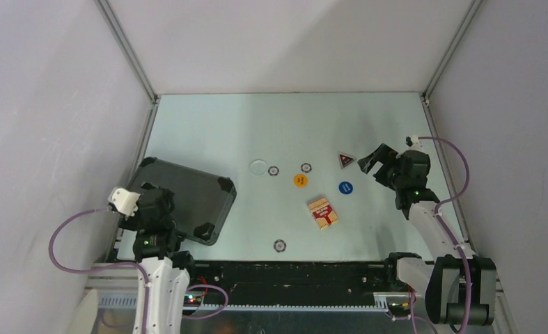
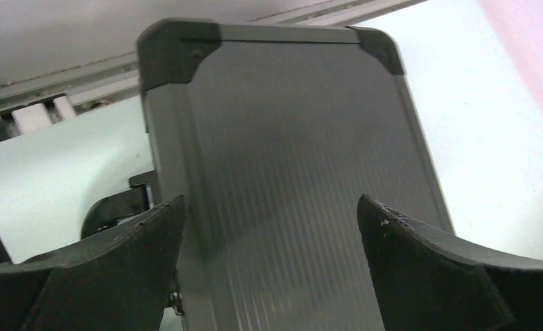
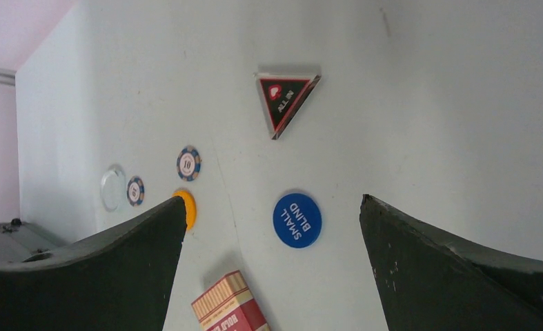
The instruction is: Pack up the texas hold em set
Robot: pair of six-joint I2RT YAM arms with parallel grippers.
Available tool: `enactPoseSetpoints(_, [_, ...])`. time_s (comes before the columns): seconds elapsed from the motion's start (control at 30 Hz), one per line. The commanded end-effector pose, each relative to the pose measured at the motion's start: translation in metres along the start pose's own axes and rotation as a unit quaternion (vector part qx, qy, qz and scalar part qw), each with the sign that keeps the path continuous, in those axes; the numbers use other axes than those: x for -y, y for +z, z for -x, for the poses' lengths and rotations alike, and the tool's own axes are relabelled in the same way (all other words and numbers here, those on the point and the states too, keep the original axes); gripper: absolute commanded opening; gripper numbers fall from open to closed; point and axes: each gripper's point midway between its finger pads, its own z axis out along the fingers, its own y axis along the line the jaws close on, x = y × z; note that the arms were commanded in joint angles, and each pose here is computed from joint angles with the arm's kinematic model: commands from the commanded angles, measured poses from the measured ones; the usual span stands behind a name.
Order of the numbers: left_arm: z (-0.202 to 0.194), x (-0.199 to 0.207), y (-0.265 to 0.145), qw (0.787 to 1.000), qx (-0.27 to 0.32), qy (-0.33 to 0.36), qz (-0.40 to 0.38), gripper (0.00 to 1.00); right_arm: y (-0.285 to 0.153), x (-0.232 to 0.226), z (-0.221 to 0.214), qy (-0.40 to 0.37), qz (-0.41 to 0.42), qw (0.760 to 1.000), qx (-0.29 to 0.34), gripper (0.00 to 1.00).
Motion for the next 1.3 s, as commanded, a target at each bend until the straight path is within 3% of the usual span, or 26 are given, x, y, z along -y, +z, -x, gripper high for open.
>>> enactPoseSetpoints(0.0, [0.0, -0.015, 0.009, 0.999, 0.004, -0.031, 0.04, 0.98, 0.003, -0.025, 0.004, -0.011, 0.029, 1.0, 0.0, 1.0])
enactPoseSetpoints(0.33, [-0.012, -0.036, 0.031, 0.996, -0.01, -0.06, 0.063, 0.98, 0.012, -0.046, -0.007, -0.043, 0.041, 0.998, -0.024, 1.0])
enactPoseSetpoints(0.6, [-0.018, -0.016, 0.051, 0.996, -0.024, -0.078, -0.023, 0.98, 0.015, -0.054, -0.015, -0.066, 0.04, 0.997, -0.026, 1.0])
enactPoseSetpoints(0.8, [-0.045, -0.005, 0.062, 0.991, -0.095, -0.064, -0.064, 0.98, 0.019, -0.052, -0.019, -0.069, 0.032, 0.997, -0.032, 1.0])
enactPoseSetpoints(1.27, [-0.086, 0.043, 0.025, 0.962, -0.182, -0.079, -0.187, 0.98, 0.014, -0.065, -0.021, -0.062, 0.042, 0.997, -0.026, 1.0])
